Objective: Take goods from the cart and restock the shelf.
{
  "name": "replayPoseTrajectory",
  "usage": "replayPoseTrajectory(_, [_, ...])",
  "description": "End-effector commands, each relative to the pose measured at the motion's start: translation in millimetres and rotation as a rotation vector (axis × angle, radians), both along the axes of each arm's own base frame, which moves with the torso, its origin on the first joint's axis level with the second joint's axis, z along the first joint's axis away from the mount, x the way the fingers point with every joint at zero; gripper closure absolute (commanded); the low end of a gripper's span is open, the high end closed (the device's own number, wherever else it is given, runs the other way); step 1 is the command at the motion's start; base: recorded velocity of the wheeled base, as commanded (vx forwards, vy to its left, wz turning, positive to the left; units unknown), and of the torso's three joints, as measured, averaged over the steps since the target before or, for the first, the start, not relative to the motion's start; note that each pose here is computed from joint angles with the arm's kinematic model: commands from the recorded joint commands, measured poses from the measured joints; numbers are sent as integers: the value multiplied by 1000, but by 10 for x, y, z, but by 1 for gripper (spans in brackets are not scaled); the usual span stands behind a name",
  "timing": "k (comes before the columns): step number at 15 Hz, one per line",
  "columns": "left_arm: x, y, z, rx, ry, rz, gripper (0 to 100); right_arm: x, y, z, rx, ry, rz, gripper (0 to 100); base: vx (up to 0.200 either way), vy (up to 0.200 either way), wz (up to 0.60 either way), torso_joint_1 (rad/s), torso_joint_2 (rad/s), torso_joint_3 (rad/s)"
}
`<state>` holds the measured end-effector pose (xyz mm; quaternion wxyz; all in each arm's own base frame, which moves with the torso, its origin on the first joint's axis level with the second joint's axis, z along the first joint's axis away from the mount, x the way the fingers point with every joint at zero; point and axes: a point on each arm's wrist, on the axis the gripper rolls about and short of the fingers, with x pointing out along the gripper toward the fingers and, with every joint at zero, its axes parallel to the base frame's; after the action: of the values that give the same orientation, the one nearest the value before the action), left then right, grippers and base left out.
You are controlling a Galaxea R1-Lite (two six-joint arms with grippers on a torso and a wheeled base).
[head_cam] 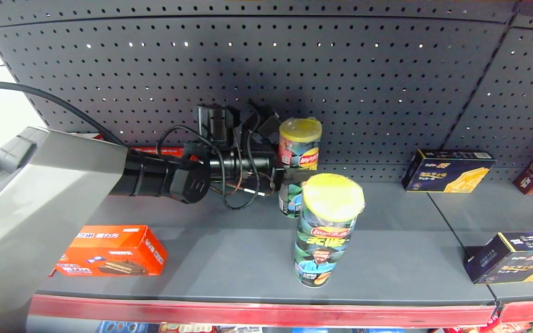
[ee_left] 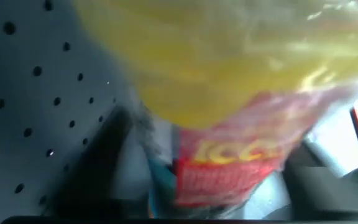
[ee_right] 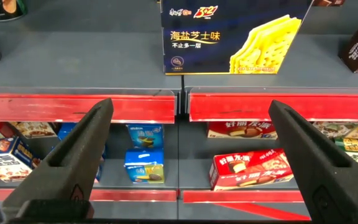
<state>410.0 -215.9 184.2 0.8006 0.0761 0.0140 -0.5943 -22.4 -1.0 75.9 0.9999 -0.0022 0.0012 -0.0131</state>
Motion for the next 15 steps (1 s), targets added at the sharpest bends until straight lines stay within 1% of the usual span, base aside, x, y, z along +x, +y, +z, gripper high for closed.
replayPoseTrajectory(1, [-15, -9, 5, 0, 0, -1, 0, 0, 0, 0, 0, -1, 0, 0, 0, 0, 0, 0, 0, 0])
replayPoseTrajectory(3, [-31, 15, -41, 10, 19, 5, 0, 1, 0, 1, 0, 1, 2, 0, 0, 0, 0, 0, 0, 0])
replayPoseTrajectory(6, [-202, 174, 9, 25, 46, 28, 0, 0, 0, 0, 0, -1, 0, 0, 0, 0, 0, 0, 0, 0])
replayPoseTrajectory(7, [-299, 291, -8, 52, 46, 82, 0, 1, 0, 1, 0, 1, -1, 0, 0, 0, 0, 0, 0, 0])
replayPoseTrajectory(8, [-299, 291, -8, 52, 46, 82, 0, 1, 0, 1, 0, 1, -1, 0, 0, 0, 0, 0, 0, 0])
replayPoseTrajectory(9, [-309, 380, -66, 88, 35, 132, 0, 0, 0, 0, 0, -1, 0, 0, 0, 0, 0, 0, 0, 0])
replayPoseTrajectory(10, [-319, 401, -85, 98, 38, 149, 0, 1, 0, 1, 0, 1, 0, 0, 0, 0, 0, 0, 0, 0])
replayPoseTrajectory(11, [-354, 416, -54, 104, 34, 180, 0, 1, 0, 1, 0, 1, 0, 0, 0, 0, 0, 0, 0, 0])
replayPoseTrajectory(14, [-347, 424, -82, 130, 31, 269, 0, 1, 0, 1, 0, 1, -1, 0, 0, 0, 0, 0, 0, 0])
replayPoseTrajectory(15, [-345, 425, -83, 133, 32, 278, 0, 1, 0, 1, 0, 1, 0, 0, 0, 0, 0, 0, 0, 0])
